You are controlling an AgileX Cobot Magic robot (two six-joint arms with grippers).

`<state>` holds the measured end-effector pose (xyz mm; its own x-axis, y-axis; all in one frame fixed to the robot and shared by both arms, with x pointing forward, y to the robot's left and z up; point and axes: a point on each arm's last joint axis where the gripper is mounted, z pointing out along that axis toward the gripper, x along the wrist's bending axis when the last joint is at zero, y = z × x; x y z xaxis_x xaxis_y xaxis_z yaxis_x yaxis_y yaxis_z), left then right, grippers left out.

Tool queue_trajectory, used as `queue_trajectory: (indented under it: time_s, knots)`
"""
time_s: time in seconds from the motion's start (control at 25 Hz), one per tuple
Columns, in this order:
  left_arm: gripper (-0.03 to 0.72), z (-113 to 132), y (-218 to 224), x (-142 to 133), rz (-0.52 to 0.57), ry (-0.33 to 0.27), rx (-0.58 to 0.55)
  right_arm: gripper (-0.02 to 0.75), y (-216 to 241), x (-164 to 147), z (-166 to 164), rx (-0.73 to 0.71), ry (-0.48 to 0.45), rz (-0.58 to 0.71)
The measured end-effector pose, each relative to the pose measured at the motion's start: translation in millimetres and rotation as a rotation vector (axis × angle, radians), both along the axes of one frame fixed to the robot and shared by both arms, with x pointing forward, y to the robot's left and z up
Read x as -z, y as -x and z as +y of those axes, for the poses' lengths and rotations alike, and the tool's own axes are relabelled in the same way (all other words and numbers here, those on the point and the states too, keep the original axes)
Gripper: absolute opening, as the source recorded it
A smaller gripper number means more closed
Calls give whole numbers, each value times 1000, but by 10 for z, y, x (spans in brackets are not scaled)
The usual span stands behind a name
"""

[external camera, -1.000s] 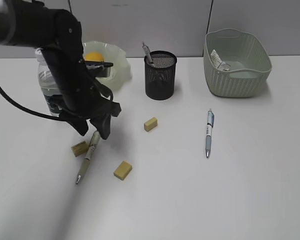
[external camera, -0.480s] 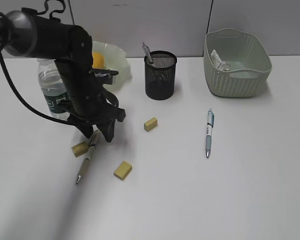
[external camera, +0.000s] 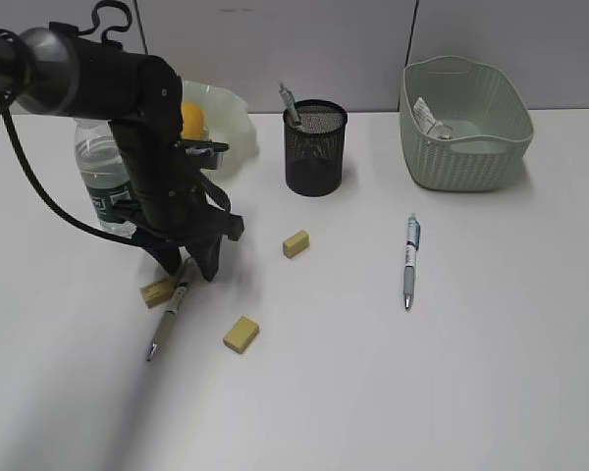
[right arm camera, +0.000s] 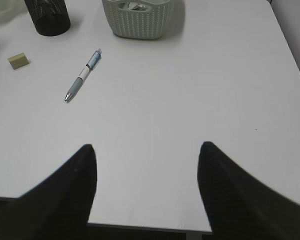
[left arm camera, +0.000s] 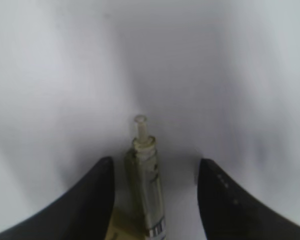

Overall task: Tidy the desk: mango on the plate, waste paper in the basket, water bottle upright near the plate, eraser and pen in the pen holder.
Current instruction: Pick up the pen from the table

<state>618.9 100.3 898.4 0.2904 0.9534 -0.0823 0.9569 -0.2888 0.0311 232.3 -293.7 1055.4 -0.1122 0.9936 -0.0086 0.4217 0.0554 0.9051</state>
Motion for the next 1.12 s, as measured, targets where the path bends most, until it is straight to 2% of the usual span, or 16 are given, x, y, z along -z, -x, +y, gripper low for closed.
queue_trajectory:
  time_s: [0.24, 0.44, 0.52, 0.8, 1.12]
  knots:
    - [344, 11, 1, 16, 7, -15, 7, 505, 0, 0, 0, 0, 0, 0]
    - [188, 25, 3, 21, 14, -24, 13, 505, 0, 0, 0, 0, 0, 0]
    - [158, 26, 6, 21, 17, -25, 13, 505, 0, -1, 0, 0, 0, -1]
    - [146, 23, 9, 21, 19, -21, 17, 505, 0, -1, 0, 0, 0, -1]
    - [145, -103, 51, -51, 55, 24, 9, 505, 0, -1, 0, 0, 0, -1]
